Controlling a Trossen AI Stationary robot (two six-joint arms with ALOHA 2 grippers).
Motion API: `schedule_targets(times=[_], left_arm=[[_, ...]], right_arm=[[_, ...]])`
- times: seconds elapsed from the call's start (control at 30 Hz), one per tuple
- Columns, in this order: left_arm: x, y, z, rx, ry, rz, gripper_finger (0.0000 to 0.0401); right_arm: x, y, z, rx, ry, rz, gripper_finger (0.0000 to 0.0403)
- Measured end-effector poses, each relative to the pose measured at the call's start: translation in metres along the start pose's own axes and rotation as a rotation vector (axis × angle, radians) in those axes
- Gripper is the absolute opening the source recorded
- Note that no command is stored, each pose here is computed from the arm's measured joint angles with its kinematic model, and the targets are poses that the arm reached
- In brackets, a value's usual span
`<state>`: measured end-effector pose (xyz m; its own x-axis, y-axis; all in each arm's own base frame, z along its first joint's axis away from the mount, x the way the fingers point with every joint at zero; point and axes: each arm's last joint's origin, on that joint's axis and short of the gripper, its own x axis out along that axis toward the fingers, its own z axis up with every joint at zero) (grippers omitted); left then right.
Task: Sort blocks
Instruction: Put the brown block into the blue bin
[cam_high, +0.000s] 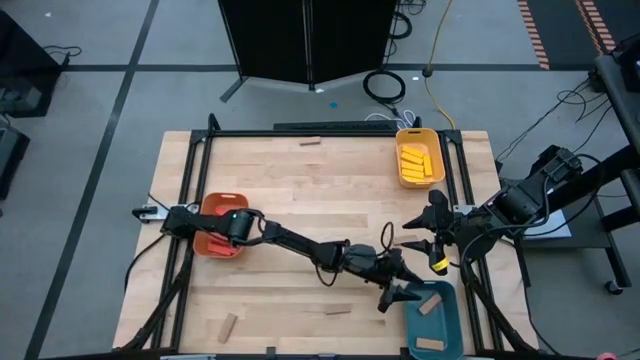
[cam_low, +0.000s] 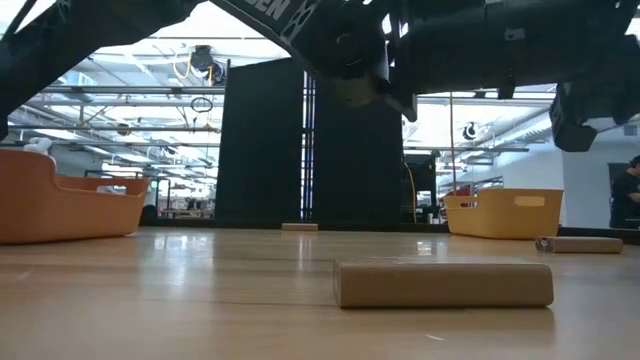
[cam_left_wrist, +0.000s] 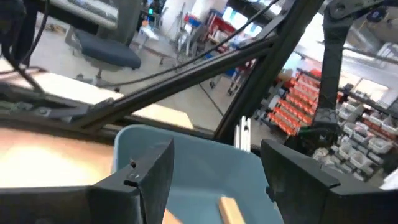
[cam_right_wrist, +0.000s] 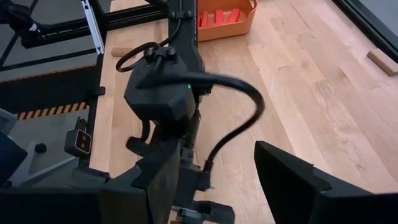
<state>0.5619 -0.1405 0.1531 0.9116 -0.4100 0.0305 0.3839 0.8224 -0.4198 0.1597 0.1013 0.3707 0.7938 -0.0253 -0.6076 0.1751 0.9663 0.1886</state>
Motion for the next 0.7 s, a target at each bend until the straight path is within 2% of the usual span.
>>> schedule_targets(times=[0.13, 0.27, 0.33, 0.4, 0.47, 0.6, 0.7], left_arm=[[-0.006, 0.007, 0.017, -0.016, 0.106, 0.025, 0.0235], [-0.021, 0.009, 0.039, 0.027, 0.338, 0.079, 0.0235], [-0.032, 0.009, 0.048, 0.068, 0.448, 0.143, 0.0235], [-0.041, 0.012, 0.056, 0.099, 0.510, 0.257, 0.0235], [-0.048, 0.018, 0.060, 0.123, 0.536, 0.357, 0.0235], [-0.050, 0.038, 0.061, 0.156, 0.513, 0.426, 0.0235], [-0.049, 0.053, 0.048, 0.169, 0.510, 0.496, 0.0235]], right_arm=[[-0.001, -0.001, 0.000, 0.001, -0.001, 0.001, 0.0201], [-0.005, -0.003, 0.000, -0.005, -0.008, 0.006, 0.0201], [-0.008, -0.005, 0.001, -0.011, -0.015, 0.011, 0.0201], [-0.010, -0.007, 0.001, -0.010, -0.025, 0.013, 0.0201], [-0.013, -0.009, 0.002, -0.008, -0.035, 0.016, 0.0201], [-0.017, -0.012, 0.003, -0.006, -0.065, -0.007, 0.0201], [-0.018, -0.013, 0.003, -0.005, -0.076, -0.020, 0.0201]])
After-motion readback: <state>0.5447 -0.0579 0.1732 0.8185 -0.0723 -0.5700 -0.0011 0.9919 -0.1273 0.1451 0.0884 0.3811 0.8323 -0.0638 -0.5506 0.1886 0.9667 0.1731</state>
